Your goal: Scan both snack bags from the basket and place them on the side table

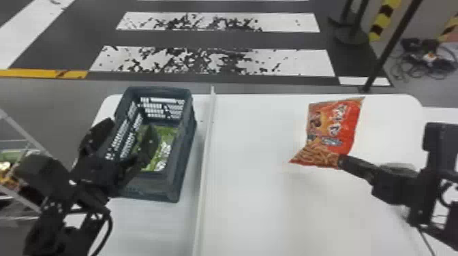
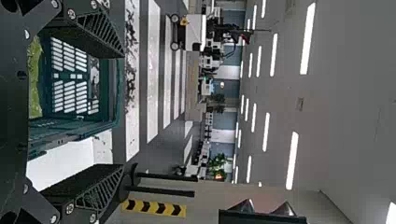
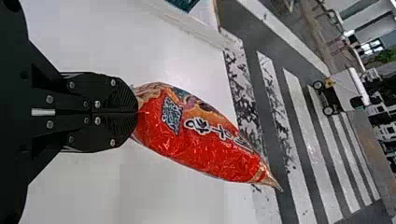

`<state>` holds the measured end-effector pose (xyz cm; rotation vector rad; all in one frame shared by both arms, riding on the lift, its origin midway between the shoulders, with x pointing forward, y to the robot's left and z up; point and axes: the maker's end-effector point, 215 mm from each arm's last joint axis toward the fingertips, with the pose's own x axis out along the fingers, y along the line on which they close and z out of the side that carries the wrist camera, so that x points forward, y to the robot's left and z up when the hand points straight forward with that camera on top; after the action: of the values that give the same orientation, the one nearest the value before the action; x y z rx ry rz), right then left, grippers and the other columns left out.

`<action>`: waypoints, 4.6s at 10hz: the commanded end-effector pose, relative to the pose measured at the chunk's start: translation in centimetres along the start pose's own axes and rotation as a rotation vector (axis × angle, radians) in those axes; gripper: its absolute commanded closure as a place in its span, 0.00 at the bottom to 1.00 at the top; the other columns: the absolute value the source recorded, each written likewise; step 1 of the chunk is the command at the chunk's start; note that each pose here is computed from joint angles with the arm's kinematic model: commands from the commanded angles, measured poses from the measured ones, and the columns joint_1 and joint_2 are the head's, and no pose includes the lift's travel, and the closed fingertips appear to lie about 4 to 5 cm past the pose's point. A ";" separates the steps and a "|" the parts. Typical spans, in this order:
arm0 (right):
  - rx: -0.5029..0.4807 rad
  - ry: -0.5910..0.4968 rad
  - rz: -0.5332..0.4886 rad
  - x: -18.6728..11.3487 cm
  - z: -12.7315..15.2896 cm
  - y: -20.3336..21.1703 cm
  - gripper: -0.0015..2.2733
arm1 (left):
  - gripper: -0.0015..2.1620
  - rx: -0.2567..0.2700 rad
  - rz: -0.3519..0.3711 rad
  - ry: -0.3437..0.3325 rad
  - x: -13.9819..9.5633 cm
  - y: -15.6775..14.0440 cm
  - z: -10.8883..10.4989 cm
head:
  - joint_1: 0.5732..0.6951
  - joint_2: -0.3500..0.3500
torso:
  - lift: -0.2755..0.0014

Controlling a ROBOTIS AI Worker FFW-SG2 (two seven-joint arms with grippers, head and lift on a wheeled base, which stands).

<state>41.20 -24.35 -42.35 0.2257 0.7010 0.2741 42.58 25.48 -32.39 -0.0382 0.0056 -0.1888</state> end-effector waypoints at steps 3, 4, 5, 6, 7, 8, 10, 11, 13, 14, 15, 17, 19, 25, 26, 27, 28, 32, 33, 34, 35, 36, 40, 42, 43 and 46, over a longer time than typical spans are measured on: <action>-0.618 0.143 -0.376 -0.8 -0.8 -2.2 0.99 | 0.08 -0.003 0.004 0.006 0.0 0.4 -0.4 | 1.00 0.50 | 0.73; -0.791 0.180 -0.479 -1.3 -1.2 -2.3 0.99 | 0.08 -0.005 0.005 0.007 0.1 0.4 -0.5 | 1.00 0.49 | 0.73; -0.918 0.218 -0.535 -1.6 -2.1 -1.9 0.99 | 0.08 -0.005 0.007 0.007 0.1 0.5 -0.6 | 1.00 0.48 | 0.73; -1.040 0.240 -0.610 -2.1 -2.6 -1.6 0.99 | 0.08 -0.009 0.005 0.005 0.1 0.5 -0.6 | 1.00 0.48 | 0.73; -1.129 0.240 -0.692 -2.9 -2.2 -1.2 0.99 | 0.08 -0.008 0.006 0.004 0.1 0.6 -0.6 | 1.00 0.49 | 0.73; -1.198 0.247 -0.762 -3.7 -2.3 -1.0 0.99 | 0.08 -0.007 0.005 0.003 0.1 0.5 -0.6 | 1.00 0.49 | 0.73; -1.312 0.295 -0.763 -3.4 -5.4 0.7 0.99 | 0.08 -0.010 0.005 0.004 0.1 0.6 -0.9 | 1.00 0.49 | 0.73; -1.326 0.313 -0.705 -2.5 -7.5 2.0 0.99 | 0.08 -0.011 0.005 0.005 0.1 0.6 -0.9 | 1.00 0.51 | 0.73; -1.131 0.356 -0.435 -0.5 -12.2 5.8 0.33 | 0.08 -0.012 0.002 0.008 0.1 0.7 -1.1 | 1.00 0.59 | 0.73; -1.005 0.377 -0.322 -0.1 -13.6 7.3 0.00 | 0.08 -0.012 -0.001 0.009 0.0 0.6 -1.1 | 1.00 0.62 | 0.73; -0.890 0.376 -0.234 0.3 -13.9 8.6 0.00 | 0.08 -0.014 -0.005 0.009 0.0 0.5 -1.1 | 1.00 0.68 | 0.73; -0.671 0.363 -0.079 0.7 -13.3 10.3 0.03 | 0.08 -0.014 -0.007 0.006 0.0 0.6 -1.0 | 1.00 0.75 | 0.73; -0.509 0.269 0.064 1.9 -10.1 11.9 0.27 | 0.08 -0.017 -0.011 0.008 0.0 0.5 -1.1 | 1.00 0.79 | 0.73; -0.515 0.094 0.180 9.1 -6.7 12.8 0.99 | 0.08 -0.018 -0.014 0.007 -0.4 0.4 -1.2 | 1.00 0.83 | 0.73; -0.525 0.104 0.180 10.3 -6.8 12.2 0.99 | 0.08 -0.017 -0.012 0.010 -0.5 0.6 -1.3 | 1.00 0.83 | 0.73; -0.523 0.123 0.174 11.4 -7.0 11.5 0.99 | 0.08 -0.015 -0.009 0.008 -0.6 0.8 -1.2 | 1.00 0.83 | 0.73; -0.518 0.140 0.163 12.4 -7.1 10.9 0.99 | 0.08 -0.017 -0.011 0.009 -0.6 0.7 -1.3 | 1.00 0.83 | 0.73; -0.474 0.145 0.036 16.2 -4.6 6.1 0.99 | 0.08 -0.019 -0.006 0.019 -0.7 0.9 -1.8 | 1.00 0.77 | 0.73; -0.457 0.132 -0.010 16.5 -3.7 5.0 0.99 | 0.08 -0.018 -0.006 0.017 -0.8 0.9 -1.8 | 1.00 0.75 | 0.73; -0.443 0.131 -0.055 16.8 -3.5 3.6 0.99 | 0.08 -0.018 -0.004 0.014 -0.8 1.0 -1.7 | 1.00 0.72 | 0.73; -0.424 0.125 -0.070 16.6 -3.2 2.9 0.99 | 0.08 -0.019 -0.005 0.015 -0.8 0.9 -1.8 | 1.00 0.71 | 0.73; -0.406 0.119 -0.072 15.6 -3.1 2.8 0.99 | 0.08 -0.018 -0.006 0.016 -0.8 1.0 -1.8 | 1.00 0.69 | 0.73; -0.287 0.169 -0.112 6.4 -3.7 1.3 0.99 | 0.08 -0.021 -0.006 0.016 -0.8 0.8 -1.9 | 1.00 0.66 | 0.73; -0.242 0.218 -0.142 2.5 -6.2 -1.0 0.99 | 0.08 -0.025 -0.011 0.020 -0.6 0.6 -2.3 | 1.00 0.61 | 0.73; -0.222 0.245 -0.138 1.4 -7.8 -1.3 0.99 | 0.08 -0.026 -0.010 0.022 -0.6 0.6 -2.4 | 1.00 0.57 | 0.73; -0.227 0.178 -0.094 1.3 -7.1 0.0 0.99 | 0.08 -0.027 -0.010 0.021 -0.6 0.6 -2.4 | 1.00 0.54 | 0.73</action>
<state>36.99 -23.43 -48.92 -0.0537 0.8718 0.2752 42.06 26.14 -34.82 -0.0630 0.0302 -0.1985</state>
